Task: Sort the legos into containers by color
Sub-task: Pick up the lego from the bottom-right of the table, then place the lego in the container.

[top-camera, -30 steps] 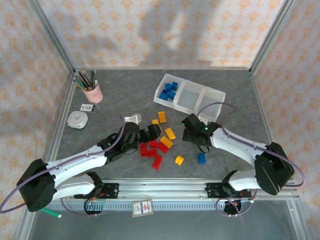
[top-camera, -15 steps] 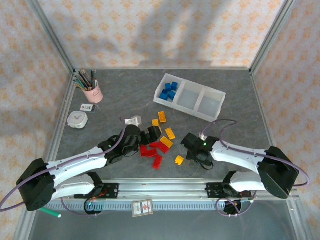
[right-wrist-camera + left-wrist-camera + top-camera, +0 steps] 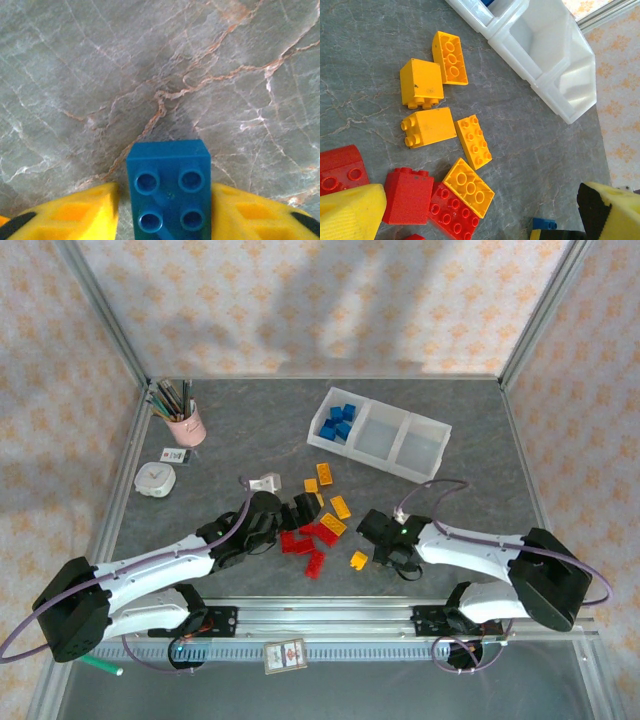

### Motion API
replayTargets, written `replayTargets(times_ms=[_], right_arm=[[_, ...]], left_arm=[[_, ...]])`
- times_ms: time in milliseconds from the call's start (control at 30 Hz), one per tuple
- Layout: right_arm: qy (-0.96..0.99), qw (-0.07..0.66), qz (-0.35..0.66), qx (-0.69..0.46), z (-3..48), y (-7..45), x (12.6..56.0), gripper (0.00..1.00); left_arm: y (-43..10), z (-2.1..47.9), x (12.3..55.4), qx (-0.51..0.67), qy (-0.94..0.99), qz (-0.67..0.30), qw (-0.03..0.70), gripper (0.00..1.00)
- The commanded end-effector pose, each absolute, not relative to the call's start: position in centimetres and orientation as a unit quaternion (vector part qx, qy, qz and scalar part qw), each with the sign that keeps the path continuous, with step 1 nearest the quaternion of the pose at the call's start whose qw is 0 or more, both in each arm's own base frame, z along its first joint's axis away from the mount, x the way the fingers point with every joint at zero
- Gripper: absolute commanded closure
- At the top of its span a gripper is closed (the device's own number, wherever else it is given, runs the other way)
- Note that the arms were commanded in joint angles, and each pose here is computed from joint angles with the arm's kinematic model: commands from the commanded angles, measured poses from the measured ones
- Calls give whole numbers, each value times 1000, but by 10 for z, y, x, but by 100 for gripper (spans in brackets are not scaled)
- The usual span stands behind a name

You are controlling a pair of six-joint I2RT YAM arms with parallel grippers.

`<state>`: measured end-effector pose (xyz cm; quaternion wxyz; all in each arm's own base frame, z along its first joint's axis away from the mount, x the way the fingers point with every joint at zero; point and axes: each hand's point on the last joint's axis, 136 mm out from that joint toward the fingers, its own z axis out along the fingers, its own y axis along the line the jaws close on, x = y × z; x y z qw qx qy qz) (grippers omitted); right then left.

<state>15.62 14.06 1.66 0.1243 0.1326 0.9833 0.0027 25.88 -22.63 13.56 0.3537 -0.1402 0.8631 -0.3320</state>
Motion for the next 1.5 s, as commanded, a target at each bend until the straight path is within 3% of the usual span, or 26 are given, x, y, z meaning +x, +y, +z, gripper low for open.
replayTargets(times_ms=[0,233,567,1100,1467], right_arm=[[980,151,-14,129,20,137,166,56],[979,163,7,122,27,143,172,65],[965,233,55,108,81,160,216,68],[924,356,136,24,178,271,373,67],[921,377,92,30,157,272,487,67]], left_arm=[[-225,143,260,-147,856,-335,365,1],[-221,145,259,-149,855,-333,369,1],[-209,157,261,-158,849,-318,392,1],[-163,205,293,-183,825,-283,455,1],[-152,199,322,-170,836,-266,449,1]])
